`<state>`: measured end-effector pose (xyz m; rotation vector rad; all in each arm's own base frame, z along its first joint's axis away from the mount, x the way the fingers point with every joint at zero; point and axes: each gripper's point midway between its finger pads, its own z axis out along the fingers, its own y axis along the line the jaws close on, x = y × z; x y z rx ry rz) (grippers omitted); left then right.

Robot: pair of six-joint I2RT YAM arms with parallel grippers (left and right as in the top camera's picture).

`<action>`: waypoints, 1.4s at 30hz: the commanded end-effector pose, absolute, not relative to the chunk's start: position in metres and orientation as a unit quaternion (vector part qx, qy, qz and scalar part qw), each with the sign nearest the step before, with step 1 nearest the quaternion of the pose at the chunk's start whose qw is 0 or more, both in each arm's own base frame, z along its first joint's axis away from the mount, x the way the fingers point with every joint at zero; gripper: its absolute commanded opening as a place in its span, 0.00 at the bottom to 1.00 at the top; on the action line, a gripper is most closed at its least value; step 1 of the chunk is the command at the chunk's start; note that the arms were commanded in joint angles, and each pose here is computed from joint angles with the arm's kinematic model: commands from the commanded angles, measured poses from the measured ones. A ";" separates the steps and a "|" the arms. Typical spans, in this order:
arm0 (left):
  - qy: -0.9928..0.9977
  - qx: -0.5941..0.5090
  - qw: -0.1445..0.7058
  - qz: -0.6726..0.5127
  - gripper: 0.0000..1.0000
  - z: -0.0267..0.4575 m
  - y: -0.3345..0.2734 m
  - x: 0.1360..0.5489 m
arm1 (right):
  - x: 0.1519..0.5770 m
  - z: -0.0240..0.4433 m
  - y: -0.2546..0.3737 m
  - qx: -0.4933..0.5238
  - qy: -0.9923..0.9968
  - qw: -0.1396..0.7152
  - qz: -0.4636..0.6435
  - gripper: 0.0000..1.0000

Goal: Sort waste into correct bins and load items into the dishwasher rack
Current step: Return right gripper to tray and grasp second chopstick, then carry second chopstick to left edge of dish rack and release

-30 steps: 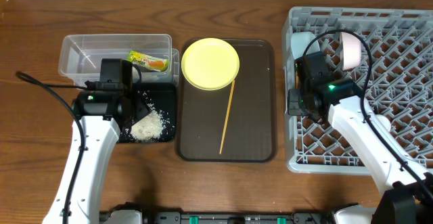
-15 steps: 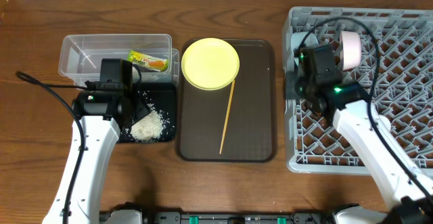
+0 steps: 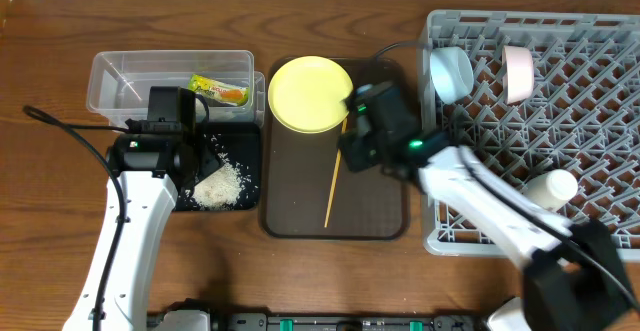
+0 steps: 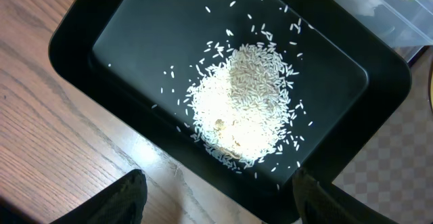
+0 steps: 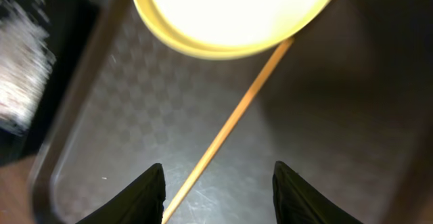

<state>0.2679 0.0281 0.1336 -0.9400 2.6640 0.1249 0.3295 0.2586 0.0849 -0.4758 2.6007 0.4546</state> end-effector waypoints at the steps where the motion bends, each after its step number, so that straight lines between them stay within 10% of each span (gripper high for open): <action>1: 0.930 -0.328 0.156 0.049 0.72 0.133 0.031 0.267 | 0.330 0.058 0.265 -0.155 0.955 0.222 0.123 0.50; 21: 0.930 -0.328 0.155 0.049 0.72 0.133 0.031 0.266 | 0.316 0.002 0.224 -0.041 0.985 0.167 0.003 0.02; 42: 0.930 -0.328 0.156 0.049 0.72 0.133 0.031 0.267 | 0.334 0.160 0.102 0.020 0.958 0.285 0.011 0.01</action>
